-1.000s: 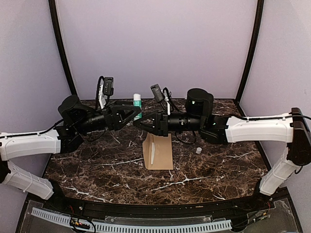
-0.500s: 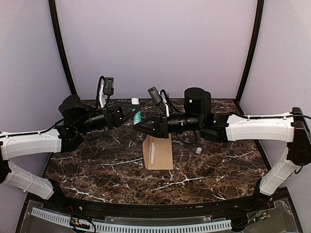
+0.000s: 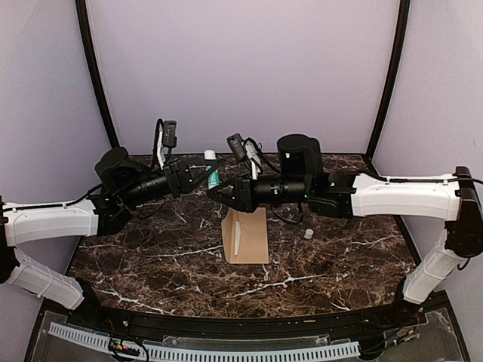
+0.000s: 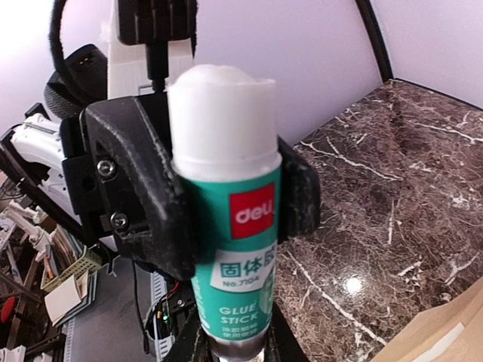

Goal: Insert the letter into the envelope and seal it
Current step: Unscrew the solid glue.

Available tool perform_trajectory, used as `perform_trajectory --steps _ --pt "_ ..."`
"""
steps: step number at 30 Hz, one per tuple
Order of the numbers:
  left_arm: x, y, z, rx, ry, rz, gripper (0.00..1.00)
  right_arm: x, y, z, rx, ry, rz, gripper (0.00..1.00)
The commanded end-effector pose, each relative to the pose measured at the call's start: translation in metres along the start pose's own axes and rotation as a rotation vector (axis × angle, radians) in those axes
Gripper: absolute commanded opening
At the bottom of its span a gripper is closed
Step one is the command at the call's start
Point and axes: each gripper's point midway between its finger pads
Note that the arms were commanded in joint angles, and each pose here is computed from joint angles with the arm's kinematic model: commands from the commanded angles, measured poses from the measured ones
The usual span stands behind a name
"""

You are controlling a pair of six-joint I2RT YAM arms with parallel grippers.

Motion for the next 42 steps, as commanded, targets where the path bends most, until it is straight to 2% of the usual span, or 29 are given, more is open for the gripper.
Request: perform_trajectory --steps 1,4,11,16,20,26,29,33,36,38,39,42 --pt "0.000 0.001 -0.004 -0.042 -0.023 -0.037 0.00 -0.005 -0.040 -0.016 -0.006 -0.042 0.265 0.00" --pt "0.001 0.008 -0.007 -0.066 -0.048 -0.094 0.00 -0.009 -0.058 -0.015 -0.017 -0.031 0.407 0.00" --pt "0.004 0.019 -0.005 -0.060 -0.054 -0.152 0.00 -0.012 -0.071 -0.018 -0.009 -0.015 0.569 0.00" --pt "0.004 0.019 -0.005 -0.065 -0.055 -0.152 0.00 -0.014 -0.065 -0.019 0.022 -0.006 0.535 0.00" --pt "0.006 0.009 -0.004 -0.096 -0.036 -0.120 0.00 -0.008 -0.044 -0.027 0.066 -0.042 0.368 0.00" --pt "0.010 -0.029 0.005 -0.135 0.056 0.052 0.00 0.039 0.004 -0.047 0.063 -0.216 -0.133 0.00" --pt "0.012 -0.047 0.014 -0.121 0.114 0.145 0.00 0.054 0.030 -0.054 0.083 -0.242 -0.333 0.00" --pt "0.015 -0.065 0.021 -0.099 0.167 0.253 0.00 0.059 0.049 -0.056 0.099 -0.235 -0.469 0.00" --pt "0.016 -0.068 0.024 -0.080 0.184 0.275 0.00 0.056 0.048 -0.054 0.086 -0.230 -0.478 0.00" --pt "0.017 -0.066 0.021 -0.089 0.163 0.259 0.00 0.054 0.039 -0.054 0.076 -0.238 -0.426 0.06" --pt "0.016 -0.060 0.019 -0.086 0.142 0.222 0.00 0.053 0.032 -0.054 0.066 -0.241 -0.381 0.12" --pt "0.020 -0.049 0.002 -0.141 0.040 0.114 0.00 0.057 0.011 -0.053 0.047 -0.253 -0.235 0.39"
Point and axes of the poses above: each gripper's point midway between its finger pads, its own x axis back along the fingers, its own y axis along the line the jaws close on, z = x × y, and after that the axes turned 11 degrees about x, right-handed
